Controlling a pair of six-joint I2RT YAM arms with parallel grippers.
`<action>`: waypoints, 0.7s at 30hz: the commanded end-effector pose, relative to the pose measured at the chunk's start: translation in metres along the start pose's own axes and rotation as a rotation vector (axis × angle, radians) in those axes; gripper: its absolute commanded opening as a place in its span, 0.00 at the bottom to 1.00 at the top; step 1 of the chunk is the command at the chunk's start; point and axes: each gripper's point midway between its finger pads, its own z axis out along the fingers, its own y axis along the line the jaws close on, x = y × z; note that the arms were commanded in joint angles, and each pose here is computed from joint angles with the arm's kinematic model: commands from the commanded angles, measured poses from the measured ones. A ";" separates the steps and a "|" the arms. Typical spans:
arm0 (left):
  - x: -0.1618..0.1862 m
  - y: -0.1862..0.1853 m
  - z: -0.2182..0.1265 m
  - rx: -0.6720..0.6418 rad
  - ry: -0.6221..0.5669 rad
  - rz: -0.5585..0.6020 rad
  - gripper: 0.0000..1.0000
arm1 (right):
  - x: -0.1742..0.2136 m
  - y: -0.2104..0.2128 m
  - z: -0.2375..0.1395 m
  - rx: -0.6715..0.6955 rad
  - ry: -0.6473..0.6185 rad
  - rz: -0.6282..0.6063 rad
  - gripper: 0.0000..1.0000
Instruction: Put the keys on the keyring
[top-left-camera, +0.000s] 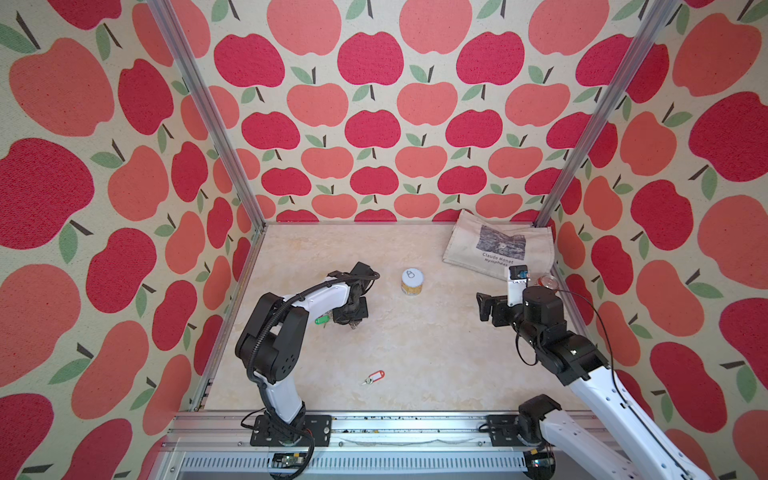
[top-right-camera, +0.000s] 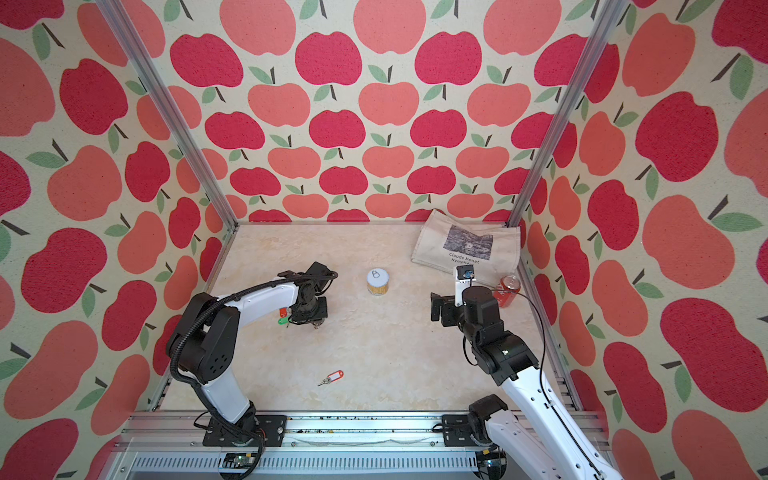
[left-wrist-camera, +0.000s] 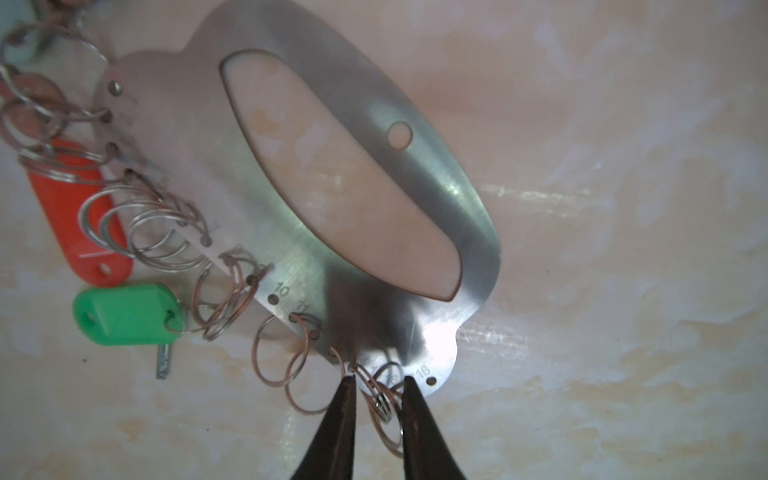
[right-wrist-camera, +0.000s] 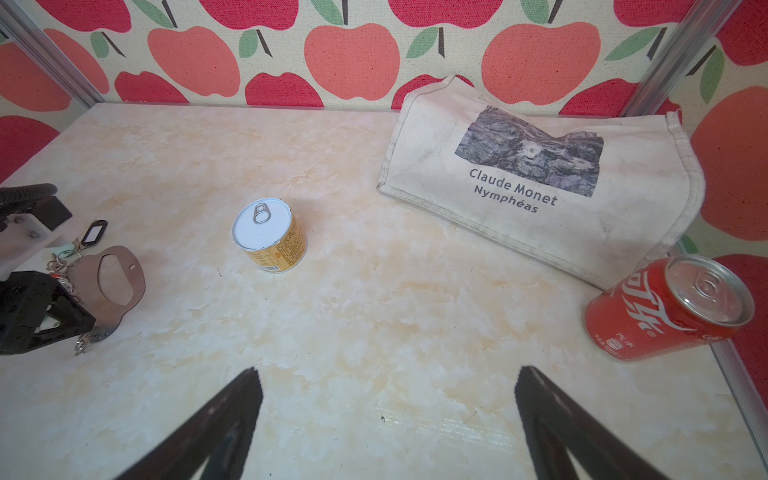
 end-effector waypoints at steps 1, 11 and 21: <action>0.006 0.012 0.006 -0.050 0.023 -0.006 0.20 | -0.001 0.004 -0.001 -0.018 -0.016 0.008 0.99; 0.005 0.013 0.005 -0.057 0.020 -0.001 0.05 | -0.001 0.004 -0.001 -0.022 -0.021 0.009 0.99; 0.002 0.011 -0.009 -0.031 -0.028 0.000 0.00 | -0.002 0.005 -0.002 -0.029 -0.025 0.015 0.99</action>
